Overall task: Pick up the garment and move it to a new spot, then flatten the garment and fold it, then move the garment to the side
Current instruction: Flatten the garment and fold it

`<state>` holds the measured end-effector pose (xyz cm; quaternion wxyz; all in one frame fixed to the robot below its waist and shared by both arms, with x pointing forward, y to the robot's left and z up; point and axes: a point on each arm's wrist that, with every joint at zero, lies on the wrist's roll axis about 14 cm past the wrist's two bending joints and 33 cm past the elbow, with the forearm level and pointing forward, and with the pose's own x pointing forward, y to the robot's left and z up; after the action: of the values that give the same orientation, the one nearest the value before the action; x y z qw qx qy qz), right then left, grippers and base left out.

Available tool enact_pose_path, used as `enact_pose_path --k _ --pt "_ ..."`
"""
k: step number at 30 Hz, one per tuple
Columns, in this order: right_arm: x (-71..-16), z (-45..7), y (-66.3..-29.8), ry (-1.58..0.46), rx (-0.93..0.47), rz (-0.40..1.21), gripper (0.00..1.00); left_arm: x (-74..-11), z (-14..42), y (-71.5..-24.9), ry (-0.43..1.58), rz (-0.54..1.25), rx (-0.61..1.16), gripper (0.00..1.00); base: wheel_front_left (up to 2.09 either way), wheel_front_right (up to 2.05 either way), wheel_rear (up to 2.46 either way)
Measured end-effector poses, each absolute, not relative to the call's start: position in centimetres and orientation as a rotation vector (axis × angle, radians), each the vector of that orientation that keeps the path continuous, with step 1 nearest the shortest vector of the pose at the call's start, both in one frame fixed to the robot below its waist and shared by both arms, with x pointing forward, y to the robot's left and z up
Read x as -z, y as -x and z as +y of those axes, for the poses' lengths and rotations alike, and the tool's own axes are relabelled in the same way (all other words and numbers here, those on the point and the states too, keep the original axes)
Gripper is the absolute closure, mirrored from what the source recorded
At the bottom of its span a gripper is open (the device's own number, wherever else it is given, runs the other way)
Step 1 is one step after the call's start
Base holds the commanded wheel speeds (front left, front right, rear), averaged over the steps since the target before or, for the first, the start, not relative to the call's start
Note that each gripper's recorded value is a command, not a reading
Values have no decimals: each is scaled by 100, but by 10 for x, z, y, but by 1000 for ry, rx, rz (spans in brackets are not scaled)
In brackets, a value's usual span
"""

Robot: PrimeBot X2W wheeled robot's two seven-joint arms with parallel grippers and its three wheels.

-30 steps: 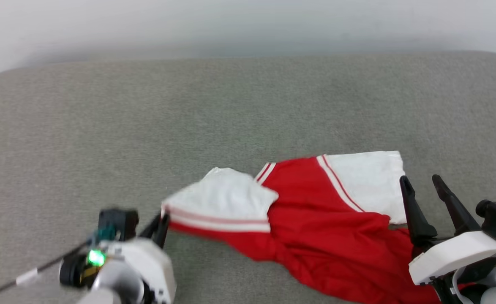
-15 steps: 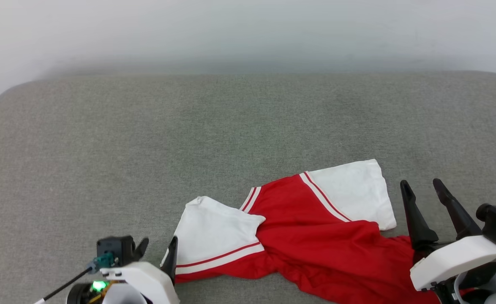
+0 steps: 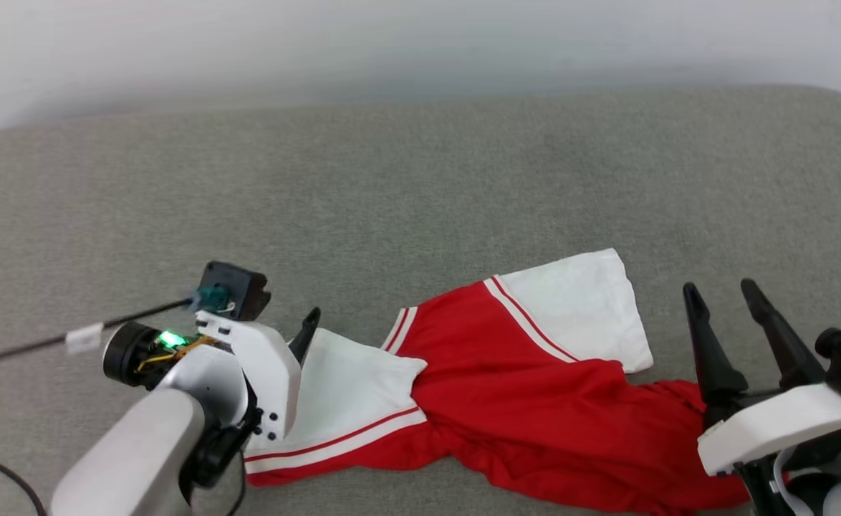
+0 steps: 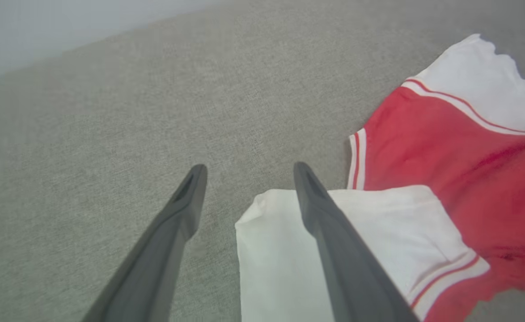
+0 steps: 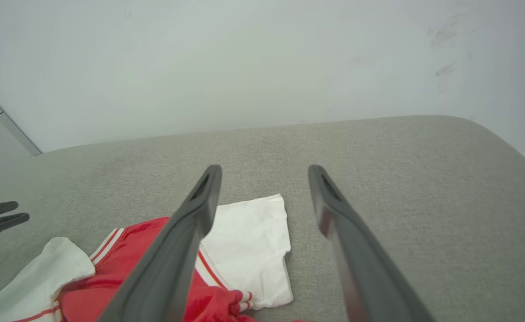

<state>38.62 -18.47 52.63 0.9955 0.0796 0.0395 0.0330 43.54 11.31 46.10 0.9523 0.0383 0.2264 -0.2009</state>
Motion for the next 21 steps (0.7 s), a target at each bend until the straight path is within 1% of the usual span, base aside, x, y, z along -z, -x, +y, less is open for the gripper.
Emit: enact_pose_path --k 4,8,14,15,16,17,21 --pt "-526 -190 -392 -150 -50 69 0 -420 112 -428 -154 688 484 0 0 0 0" --pt "-523 -196 -399 -143 -32 71 0 -381 124 -417 -223 898 521 0 0 0 0" --pt "-504 -204 -401 -148 -4 116 0 -362 123 -420 -294 1044 589 0 0 0 0" --pt "-502 -205 -401 -145 0 120 0 -361 121 -420 -306 1061 604 32 0 0 0" --pt "-501 -206 -401 -141 3 123 0 -360 119 -420 -310 1071 615 69 0 0 0" --pt "-500 -206 -401 -134 5 128 0 -359 118 -419 -320 1080 623 100 0 0 0" --pt "-504 -205 -403 -116 -2 117 0 -365 109 -425 -308 1009 614 100 0 0 0"
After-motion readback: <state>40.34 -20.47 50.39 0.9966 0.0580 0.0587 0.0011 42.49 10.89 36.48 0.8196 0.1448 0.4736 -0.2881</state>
